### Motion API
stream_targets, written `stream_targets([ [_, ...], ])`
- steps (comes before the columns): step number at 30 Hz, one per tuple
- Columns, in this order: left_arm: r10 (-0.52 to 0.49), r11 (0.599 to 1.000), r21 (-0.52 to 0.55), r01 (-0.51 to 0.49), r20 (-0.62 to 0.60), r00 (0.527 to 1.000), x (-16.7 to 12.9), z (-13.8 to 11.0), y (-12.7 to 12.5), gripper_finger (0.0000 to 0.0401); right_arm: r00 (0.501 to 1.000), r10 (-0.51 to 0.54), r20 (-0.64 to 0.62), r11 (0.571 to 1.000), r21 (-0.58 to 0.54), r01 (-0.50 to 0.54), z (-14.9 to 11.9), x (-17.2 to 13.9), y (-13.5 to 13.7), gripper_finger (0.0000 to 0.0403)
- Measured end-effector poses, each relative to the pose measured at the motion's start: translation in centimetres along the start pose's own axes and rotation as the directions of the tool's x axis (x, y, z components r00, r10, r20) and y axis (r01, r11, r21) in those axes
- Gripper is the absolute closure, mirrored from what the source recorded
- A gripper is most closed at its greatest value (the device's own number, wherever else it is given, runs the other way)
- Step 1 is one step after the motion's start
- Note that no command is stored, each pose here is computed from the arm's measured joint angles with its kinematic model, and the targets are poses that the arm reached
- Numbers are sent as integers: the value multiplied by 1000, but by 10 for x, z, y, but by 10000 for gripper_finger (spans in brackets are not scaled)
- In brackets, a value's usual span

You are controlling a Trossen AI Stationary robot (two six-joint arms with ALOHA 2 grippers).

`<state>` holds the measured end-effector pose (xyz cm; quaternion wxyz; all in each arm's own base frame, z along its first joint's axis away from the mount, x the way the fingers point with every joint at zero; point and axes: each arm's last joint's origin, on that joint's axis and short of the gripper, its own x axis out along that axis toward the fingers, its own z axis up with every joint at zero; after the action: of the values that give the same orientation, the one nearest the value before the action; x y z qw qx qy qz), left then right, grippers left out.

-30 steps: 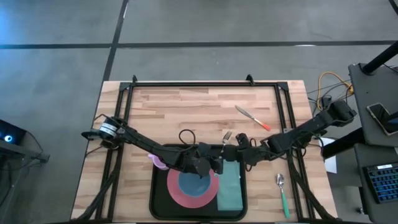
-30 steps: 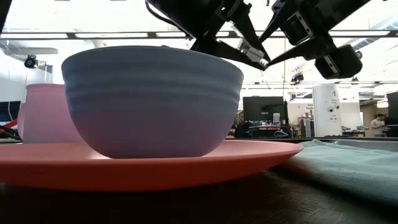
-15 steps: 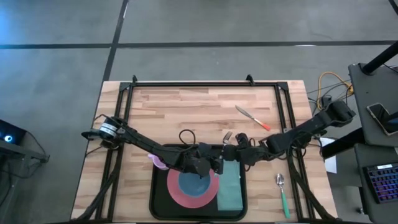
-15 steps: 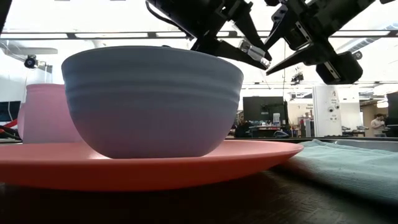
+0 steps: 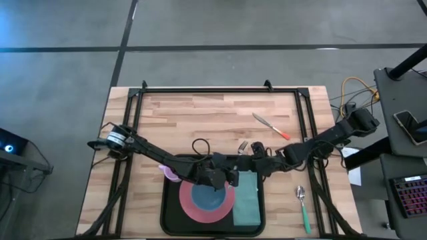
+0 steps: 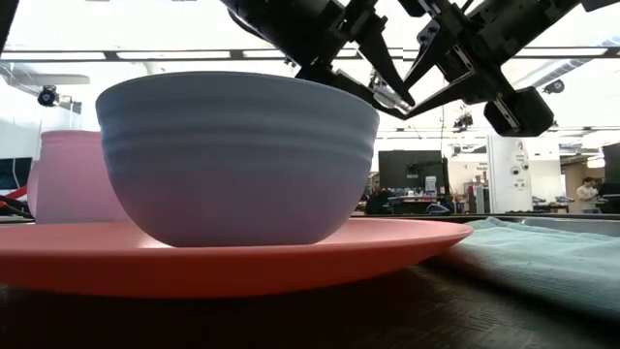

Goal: Set up tray
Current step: Put the fork on top of the napkin

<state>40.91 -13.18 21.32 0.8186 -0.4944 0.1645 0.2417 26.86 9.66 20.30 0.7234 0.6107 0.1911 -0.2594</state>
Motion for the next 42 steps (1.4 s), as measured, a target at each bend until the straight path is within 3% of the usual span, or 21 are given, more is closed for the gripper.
stream_targets([
  [10, 6, 1000, 3, -6, -1, 1000, 0, 0, 2, 383, 1000, 2, 4, 1000, 3, -2, 2, 1, 1, 370],
  [27, -8, 1000, 10, 7, 2, 1000, 0, 0, 0, 383, 1000, -5, 22, 1000, -3, 5, 6, 2, 0, 299],
  [42, -7, 1000, 11, 7, 0, 1000, 0, 0, 0, 383, 1000, -1, 16, 1000, -6, 1, 6, 3, 1, 357],
])
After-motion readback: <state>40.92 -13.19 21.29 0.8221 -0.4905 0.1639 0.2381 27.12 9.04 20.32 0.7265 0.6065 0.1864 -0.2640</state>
